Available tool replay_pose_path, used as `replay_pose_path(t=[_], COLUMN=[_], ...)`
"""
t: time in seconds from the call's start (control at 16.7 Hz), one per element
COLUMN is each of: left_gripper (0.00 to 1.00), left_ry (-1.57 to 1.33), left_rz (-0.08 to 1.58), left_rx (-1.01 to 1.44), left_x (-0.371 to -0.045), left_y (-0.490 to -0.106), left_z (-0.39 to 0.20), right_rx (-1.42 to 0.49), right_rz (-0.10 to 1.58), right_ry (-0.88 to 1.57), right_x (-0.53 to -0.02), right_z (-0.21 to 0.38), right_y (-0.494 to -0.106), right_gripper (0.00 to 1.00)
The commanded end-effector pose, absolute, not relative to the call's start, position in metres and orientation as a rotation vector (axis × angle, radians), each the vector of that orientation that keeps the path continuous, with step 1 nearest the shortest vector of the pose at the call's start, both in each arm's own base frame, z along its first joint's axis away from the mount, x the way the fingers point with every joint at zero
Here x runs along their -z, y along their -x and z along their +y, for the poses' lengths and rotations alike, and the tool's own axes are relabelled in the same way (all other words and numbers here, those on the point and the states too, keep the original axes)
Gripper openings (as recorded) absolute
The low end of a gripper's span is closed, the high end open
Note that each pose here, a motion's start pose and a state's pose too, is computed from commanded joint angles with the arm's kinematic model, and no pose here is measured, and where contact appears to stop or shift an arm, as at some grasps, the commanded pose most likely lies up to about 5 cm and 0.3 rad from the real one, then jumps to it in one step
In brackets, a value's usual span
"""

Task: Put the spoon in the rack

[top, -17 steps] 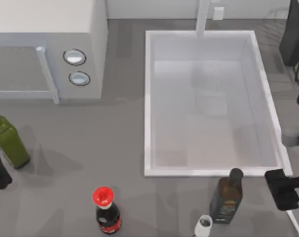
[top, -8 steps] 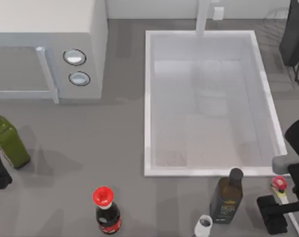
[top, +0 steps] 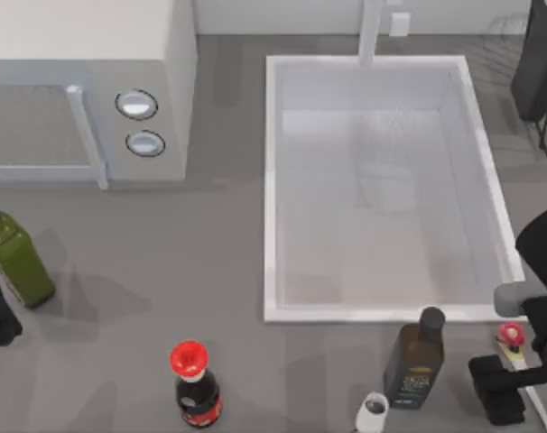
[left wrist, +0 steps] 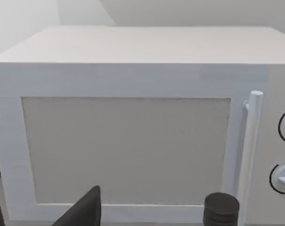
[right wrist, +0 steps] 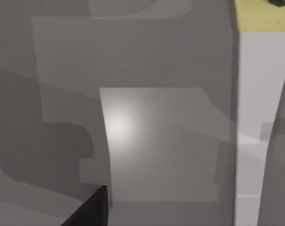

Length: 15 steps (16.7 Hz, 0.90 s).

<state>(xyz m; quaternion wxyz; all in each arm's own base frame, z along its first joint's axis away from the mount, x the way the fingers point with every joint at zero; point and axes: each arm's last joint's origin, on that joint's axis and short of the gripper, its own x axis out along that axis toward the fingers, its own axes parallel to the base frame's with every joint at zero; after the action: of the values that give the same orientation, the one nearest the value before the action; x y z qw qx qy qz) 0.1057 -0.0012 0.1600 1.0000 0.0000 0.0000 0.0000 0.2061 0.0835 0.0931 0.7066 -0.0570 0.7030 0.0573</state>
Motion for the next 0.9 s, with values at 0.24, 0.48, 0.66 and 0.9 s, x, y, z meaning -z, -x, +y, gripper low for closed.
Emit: replay_pose_path(t=[0.24,0.48,0.66,0.9], left_gripper=[1.0,1.0,1.0,1.0], left_ry=[0.0,0.0,0.0,0.0], left_rz=[0.0,0.0,0.0,0.0], left_rx=[0.0,0.0,0.0,0.0], left_x=[-0.16,-0.16,-0.16,-0.16], left_y=[-0.1057,-0.1057,-0.1057,-0.1057], left_z=[-0.0012,-0.0012,-0.0012,-0.0012], right_rx=[-0.127,-0.127,-0.127,-0.127], right_rz=[1.562,1.562,1.562,1.562], right_ry=[0.127,0.127,0.127,0.127], right_x=[-0.0931,-0.0931,-0.0931,-0.0931], right_z=[0.0835,0.0835,0.0835,0.0835], right_y=[-0.2061,-0.2061,-0.2061,-0.2061], right_gripper=[0.7,0.4,0.17,0.0])
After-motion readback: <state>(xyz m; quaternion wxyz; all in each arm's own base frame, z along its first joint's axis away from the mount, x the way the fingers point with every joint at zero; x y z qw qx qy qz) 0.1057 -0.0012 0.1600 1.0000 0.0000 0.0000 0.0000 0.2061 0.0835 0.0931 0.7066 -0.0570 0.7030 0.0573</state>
